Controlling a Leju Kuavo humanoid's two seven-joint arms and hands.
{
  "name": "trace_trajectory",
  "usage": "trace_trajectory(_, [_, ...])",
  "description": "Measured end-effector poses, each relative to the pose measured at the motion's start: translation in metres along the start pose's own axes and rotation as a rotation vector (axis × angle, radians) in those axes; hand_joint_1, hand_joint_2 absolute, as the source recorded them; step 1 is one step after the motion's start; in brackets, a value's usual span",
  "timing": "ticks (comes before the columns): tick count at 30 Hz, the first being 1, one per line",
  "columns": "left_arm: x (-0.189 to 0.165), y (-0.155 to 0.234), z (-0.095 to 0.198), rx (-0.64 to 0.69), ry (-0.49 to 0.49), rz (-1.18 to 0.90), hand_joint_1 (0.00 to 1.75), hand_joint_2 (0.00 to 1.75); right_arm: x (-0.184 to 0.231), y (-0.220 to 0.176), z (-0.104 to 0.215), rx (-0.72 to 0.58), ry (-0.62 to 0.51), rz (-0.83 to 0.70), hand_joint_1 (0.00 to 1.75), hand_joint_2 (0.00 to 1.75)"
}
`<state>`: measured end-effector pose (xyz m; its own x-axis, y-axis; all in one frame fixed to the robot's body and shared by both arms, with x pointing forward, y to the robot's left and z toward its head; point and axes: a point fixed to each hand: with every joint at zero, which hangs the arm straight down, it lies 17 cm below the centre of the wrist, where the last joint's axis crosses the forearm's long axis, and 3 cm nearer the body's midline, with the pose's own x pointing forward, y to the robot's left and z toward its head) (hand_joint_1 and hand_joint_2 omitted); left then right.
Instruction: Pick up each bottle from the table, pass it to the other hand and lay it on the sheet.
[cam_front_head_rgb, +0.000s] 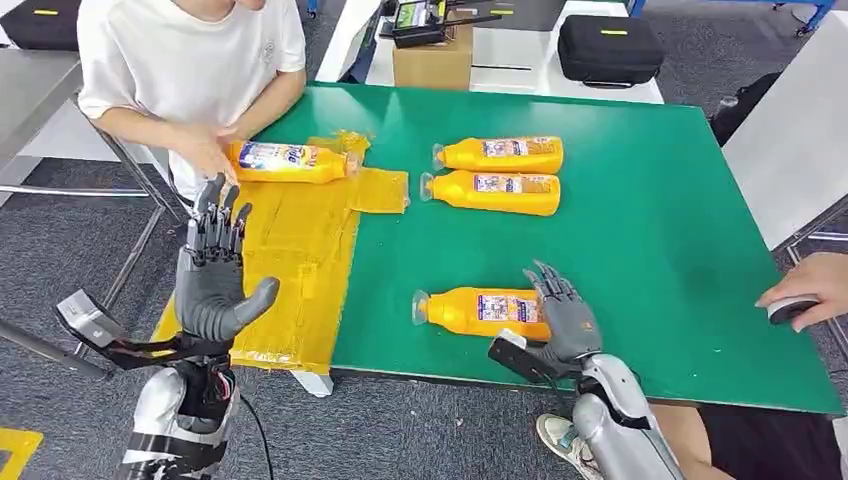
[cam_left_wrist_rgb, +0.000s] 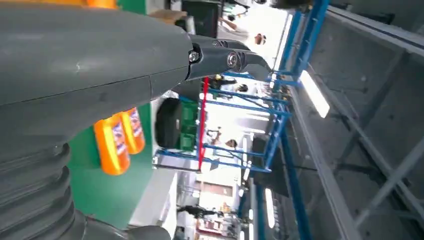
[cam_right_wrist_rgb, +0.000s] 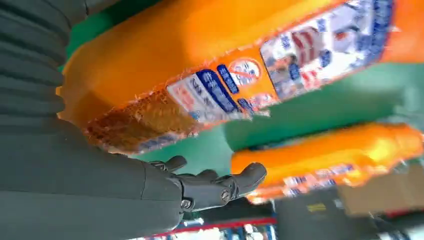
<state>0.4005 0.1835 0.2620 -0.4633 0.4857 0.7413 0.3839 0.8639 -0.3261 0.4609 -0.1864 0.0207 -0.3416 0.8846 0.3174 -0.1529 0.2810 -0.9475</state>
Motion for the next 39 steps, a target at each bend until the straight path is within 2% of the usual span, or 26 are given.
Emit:
trace_trajectory(8, [-0.009, 0.002, 0.01, 0.014, 0.036, -0.015, 0.0, 1.75, -0.015, 0.006, -0.008, 0.068, 0.047, 0.021, 0.0, 1.75])
trace_trajectory(13, [-0.014, 0.006, 0.013, 0.029, 0.059, -0.033, 0.0, 1.75, -0.03, 0.017, -0.018, 0.186, 0.113, 0.04, 0.0, 1.75])
trace_trajectory(14, [-0.015, 0.005, 0.014, 0.027, 0.063, -0.035, 0.0, 1.75, -0.035, 0.018, -0.022, 0.224, 0.129, 0.05, 1.17, 1.75])
trace_trajectory(15, [-0.015, 0.005, 0.013, 0.027, 0.065, -0.036, 0.0, 1.75, -0.039, 0.02, -0.026, 0.257, 0.138, 0.057, 1.64, 1.75])
trace_trajectory(16, [-0.016, 0.005, 0.013, 0.026, 0.068, -0.037, 0.0, 1.75, -0.041, 0.02, -0.029, 0.28, 0.141, 0.056, 1.75, 1.75])
trace_trajectory(22, [-0.02, 0.005, 0.012, 0.018, 0.078, -0.028, 0.0, 1.75, -0.043, 0.024, -0.035, 0.441, 0.105, -0.054, 1.75, 1.75])
trace_trajectory(26, [-0.028, 0.006, 0.01, 0.01, 0.094, -0.019, 0.0, 1.75, -0.067, 0.02, -0.026, 0.561, 0.125, -0.068, 1.75, 1.75])
trace_trajectory(34, [-0.032, 0.007, 0.013, 0.003, 0.108, -0.022, 0.0, 1.75, -0.097, 0.013, -0.016, 0.596, 0.179, -0.071, 1.75, 1.75])
trace_trajectory(39, [-0.035, 0.008, 0.014, -0.006, 0.119, -0.026, 0.0, 1.75, -0.091, 0.008, -0.016, 0.523, 0.131, -0.201, 1.75, 1.75])
